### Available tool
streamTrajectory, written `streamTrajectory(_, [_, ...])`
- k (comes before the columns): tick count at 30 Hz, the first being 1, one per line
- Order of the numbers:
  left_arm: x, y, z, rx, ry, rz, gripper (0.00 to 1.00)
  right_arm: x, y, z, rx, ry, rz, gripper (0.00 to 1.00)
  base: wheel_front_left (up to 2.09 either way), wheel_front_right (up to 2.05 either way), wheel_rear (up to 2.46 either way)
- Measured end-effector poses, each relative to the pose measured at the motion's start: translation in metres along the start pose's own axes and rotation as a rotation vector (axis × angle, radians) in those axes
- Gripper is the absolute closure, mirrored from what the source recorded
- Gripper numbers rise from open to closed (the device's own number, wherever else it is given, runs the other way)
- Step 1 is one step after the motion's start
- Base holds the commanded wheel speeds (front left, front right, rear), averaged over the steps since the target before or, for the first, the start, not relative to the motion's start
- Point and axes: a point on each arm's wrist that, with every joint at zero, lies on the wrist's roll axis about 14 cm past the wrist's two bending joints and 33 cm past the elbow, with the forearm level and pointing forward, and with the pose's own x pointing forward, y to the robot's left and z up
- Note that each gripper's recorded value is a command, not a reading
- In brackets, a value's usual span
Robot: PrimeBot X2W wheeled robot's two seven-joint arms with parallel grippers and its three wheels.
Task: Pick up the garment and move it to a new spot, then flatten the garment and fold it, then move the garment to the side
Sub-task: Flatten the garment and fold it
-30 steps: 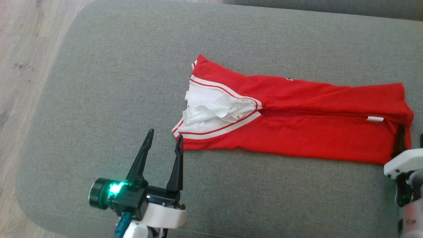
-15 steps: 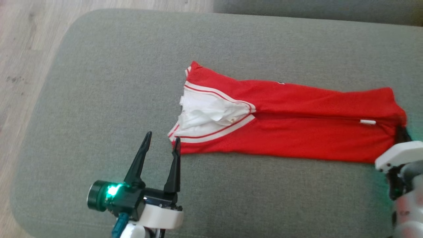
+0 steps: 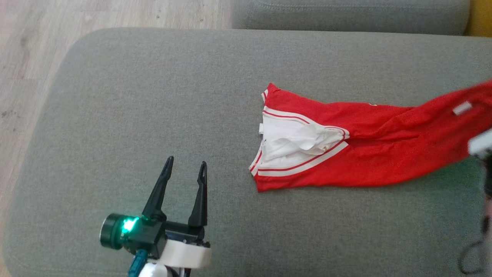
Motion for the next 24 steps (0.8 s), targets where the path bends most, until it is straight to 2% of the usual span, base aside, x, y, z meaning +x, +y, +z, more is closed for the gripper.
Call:
streamTrajectory(5, [-0.006,-0.004,-0.002,-0.002,0.007,-0.015,0.0,-0.011,0.091,0.033,0.059,-0.084,0.22,1.0,0.0,0.0,0.0])
streamTrajectory(8, [-0.008,-0.002,-0.001,-0.004,0.005,-0.007,0.0,-0.024,0.138,0.029,0.059,-0.066,0.339,1.0,0.0,0.0,0.0])
streamTrajectory(14, [-0.015,0.009,-0.002,-0.007,0.011,0.033,0.0,-0.043,0.212,0.002,0.019,0.022,0.542,1.0,0.0,0.0,0.0])
streamTrajectory(18, [-0.02,0.018,-0.004,-0.006,0.019,0.064,0.0,-0.059,0.256,-0.036,0.015,0.124,0.675,1.0,0.0,0.0,0.0])
streamTrajectory(22, [-0.024,0.027,-0.008,-0.007,0.034,0.099,0.0,-0.076,0.285,-0.078,0.006,0.237,0.769,1.0,0.0,0.0,0.0])
streamTrajectory(23, [-0.025,0.029,-0.009,-0.007,0.038,0.106,0.0,-0.08,0.289,-0.087,0.008,0.259,0.785,0.86,0.0,0.0,0.0])
streamTrajectory(24, [-0.025,0.03,-0.01,-0.007,0.042,0.111,0.0,-0.084,0.293,-0.094,0.012,0.276,0.799,0.04,0.0,0.0,0.0])
